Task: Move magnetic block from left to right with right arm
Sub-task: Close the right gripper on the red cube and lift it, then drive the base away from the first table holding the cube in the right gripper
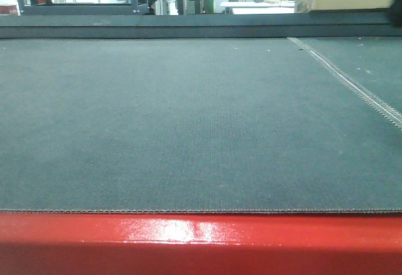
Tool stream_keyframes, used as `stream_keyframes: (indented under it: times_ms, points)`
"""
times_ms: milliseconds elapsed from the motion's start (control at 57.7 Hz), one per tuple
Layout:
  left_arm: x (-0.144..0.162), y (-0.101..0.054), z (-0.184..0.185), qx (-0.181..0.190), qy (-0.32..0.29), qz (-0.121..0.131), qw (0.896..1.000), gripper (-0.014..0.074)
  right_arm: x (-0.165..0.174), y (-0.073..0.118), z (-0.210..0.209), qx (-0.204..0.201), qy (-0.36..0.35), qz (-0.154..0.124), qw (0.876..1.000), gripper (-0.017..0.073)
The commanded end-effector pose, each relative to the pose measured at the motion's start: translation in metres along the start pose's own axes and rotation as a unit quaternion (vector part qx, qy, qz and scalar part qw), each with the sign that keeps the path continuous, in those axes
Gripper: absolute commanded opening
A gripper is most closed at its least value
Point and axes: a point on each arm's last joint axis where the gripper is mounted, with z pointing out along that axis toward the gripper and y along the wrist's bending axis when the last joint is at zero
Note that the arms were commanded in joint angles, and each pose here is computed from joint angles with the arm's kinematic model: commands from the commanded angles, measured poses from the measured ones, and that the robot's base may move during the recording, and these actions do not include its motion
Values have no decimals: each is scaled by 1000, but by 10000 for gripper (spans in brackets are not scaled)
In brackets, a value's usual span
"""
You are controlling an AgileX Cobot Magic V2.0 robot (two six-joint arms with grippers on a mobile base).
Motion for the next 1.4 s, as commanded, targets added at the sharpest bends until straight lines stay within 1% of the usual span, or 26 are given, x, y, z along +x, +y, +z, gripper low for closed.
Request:
stream_keyframes:
  times_ms: [0,173,364,555,676,780,850,1387]
  points:
    - [-5,1,-1,-3,-44,-5,999,-126,15,-6,-26,-13,-79,-10,997,224]
    - [-5,1,-1,-3,-44,-5,999,-126,55,-14,-51,-24,-136,-9,990,224]
    - [-5,1,-1,-3,-44,-5,999,-126,84,-22,-87,-27,-197,-7,980,224]
    - [-5,1,-1,-3,-44,-5,999,-126,104,-31,-129,-19,-289,-14,957,224]
    - [-5,1,-1,-3,-44,-5,999,-126,118,-36,-151,-22,-340,-11,940,224]
    - [-5,1,-1,-3,-44,-5,999,-126,128,-38,-164,-26,-370,-7,929,224]
    - [-5,1,-1,-3,-44,-5,999,-126,132,-39,-168,-28,-381,-6,924,224]
    - [-5,1,-1,-3,-44,-5,999,-126,133,-40,-169,-28,-384,-6,923,224]
